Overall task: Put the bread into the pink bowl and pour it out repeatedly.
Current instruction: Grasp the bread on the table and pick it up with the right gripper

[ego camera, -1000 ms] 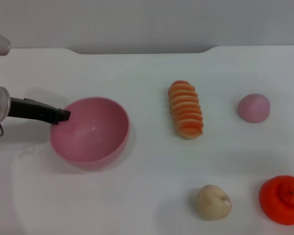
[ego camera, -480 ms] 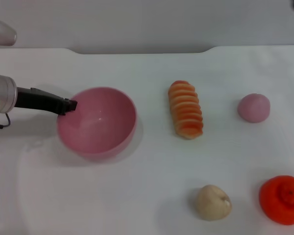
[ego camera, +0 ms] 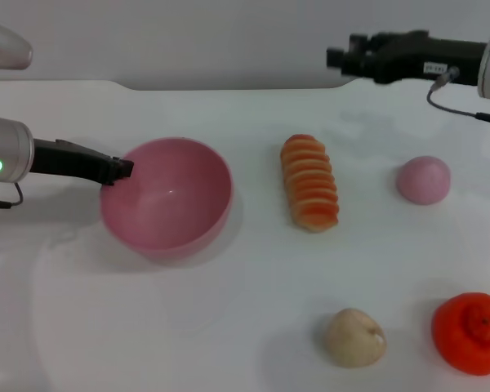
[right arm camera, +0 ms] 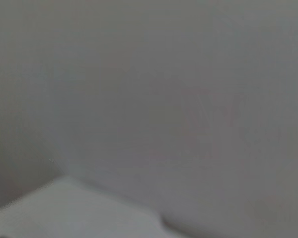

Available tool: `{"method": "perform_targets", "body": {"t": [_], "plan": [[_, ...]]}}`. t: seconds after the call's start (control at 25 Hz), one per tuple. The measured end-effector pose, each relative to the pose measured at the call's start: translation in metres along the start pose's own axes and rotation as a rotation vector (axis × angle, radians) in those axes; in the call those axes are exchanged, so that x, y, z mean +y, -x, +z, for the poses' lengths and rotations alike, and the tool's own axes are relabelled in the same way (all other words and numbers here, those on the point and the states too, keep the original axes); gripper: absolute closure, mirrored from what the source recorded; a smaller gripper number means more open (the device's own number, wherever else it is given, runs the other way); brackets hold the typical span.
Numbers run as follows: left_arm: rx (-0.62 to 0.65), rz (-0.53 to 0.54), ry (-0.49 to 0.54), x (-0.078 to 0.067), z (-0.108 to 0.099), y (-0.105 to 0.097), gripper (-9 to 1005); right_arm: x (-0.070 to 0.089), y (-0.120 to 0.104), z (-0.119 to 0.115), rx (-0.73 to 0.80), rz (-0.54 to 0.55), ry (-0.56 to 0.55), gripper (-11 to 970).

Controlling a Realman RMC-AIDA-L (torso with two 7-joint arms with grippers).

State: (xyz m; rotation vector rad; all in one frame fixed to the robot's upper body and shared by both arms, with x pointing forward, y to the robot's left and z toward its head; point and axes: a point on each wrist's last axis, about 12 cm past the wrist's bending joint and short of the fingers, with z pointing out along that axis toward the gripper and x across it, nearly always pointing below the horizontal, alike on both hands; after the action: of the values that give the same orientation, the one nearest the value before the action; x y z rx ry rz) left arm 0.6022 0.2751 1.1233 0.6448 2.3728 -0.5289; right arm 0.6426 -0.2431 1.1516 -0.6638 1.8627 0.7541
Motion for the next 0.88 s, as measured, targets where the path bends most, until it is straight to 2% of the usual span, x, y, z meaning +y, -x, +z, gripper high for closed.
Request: {"method": "perform_targets", "body": {"t": [0.16, 0.28, 0.4, 0.56, 0.88], "plan": [[-0.001, 0.008, -0.003, -0.001, 0.001, 0.002, 952, 0.002, 0.009, 0.004, 0.231, -0.02, 0.065, 412], [-0.002, 0.014, -0.005, -0.002, 0.001, 0.004, 951, 0.008, 0.01, 0.013, 0.4, -0.056, 0.104, 412], [-0.002, 0.02, -0.007, -0.003, 0.002, 0.006, 951, 0.019, 0.004, 0.023, 0.495, -0.095, 0.129, 412], [-0.004, 0.024, -0.014, -0.004, 0.003, 0.005, 951, 0.031, -0.005, 0.036, 0.567, -0.145, 0.127, 412], [-0.009, 0.014, -0.025, -0.005, 0.003, 0.004, 950, 0.04, -0.02, 0.053, 0.592, -0.235, 0.084, 412]]}}
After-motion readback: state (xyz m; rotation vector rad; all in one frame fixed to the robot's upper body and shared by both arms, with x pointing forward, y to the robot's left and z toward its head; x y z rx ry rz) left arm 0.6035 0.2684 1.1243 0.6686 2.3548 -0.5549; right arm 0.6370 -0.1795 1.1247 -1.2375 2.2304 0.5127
